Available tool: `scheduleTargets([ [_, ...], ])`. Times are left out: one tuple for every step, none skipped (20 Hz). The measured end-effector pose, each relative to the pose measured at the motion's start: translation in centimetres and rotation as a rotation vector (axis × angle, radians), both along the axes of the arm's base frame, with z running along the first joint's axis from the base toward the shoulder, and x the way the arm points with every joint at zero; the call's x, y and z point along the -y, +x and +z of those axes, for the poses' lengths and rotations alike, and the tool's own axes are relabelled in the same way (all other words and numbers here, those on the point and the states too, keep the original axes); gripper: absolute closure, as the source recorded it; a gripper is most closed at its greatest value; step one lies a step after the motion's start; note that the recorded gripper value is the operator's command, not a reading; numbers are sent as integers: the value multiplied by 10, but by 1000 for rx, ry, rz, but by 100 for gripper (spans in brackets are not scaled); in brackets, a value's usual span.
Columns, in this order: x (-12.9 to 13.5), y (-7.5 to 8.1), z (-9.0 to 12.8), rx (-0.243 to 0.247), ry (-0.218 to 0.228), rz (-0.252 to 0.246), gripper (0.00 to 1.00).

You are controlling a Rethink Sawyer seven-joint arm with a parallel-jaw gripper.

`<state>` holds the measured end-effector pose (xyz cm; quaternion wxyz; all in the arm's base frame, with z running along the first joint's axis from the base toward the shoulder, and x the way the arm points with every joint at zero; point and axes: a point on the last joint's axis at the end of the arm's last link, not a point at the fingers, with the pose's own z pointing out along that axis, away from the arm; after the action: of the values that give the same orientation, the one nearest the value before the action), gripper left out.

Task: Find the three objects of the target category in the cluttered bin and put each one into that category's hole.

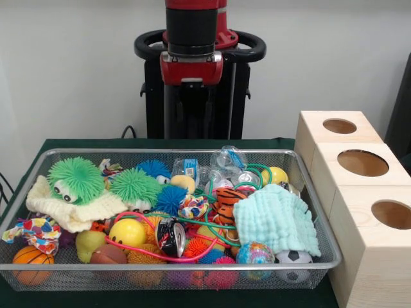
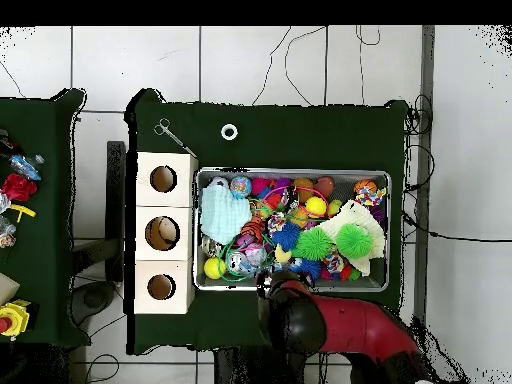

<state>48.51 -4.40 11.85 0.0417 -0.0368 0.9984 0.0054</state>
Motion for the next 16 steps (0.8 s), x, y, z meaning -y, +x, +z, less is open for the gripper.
scheduleTargets([
  [1, 3, -2, 0, 1, 4, 0],
  [1, 8, -5, -1, 1, 11, 0],
  [1, 13, -8, -2, 2, 19, 0],
  [1, 17, -10, -2, 1, 26, 0],
  [0, 24, -14, -2, 0, 36, 0],
  [-1, 29, -16, -2, 0, 42, 0],
  [-4, 36, -19, -2, 1, 50, 0],
  [-6, 43, -21, -1, 1, 56, 0],
  [-9, 49, -23, 0, 2, 62, 0],
  [-12, 56, -24, 4, 4, 69, 0],
  [-15, 62, -26, 7, 5, 76, 0],
  [-18, 68, -27, 12, 6, 82, 0],
  [-20, 72, -28, 17, 6, 87, 0],
  [-24, 79, -28, 25, 7, 95, 0],
  [-26, 82, -29, 29, 8, 98, 0],
  [-29, 88, -29, 38, 9, 105, 0],
])
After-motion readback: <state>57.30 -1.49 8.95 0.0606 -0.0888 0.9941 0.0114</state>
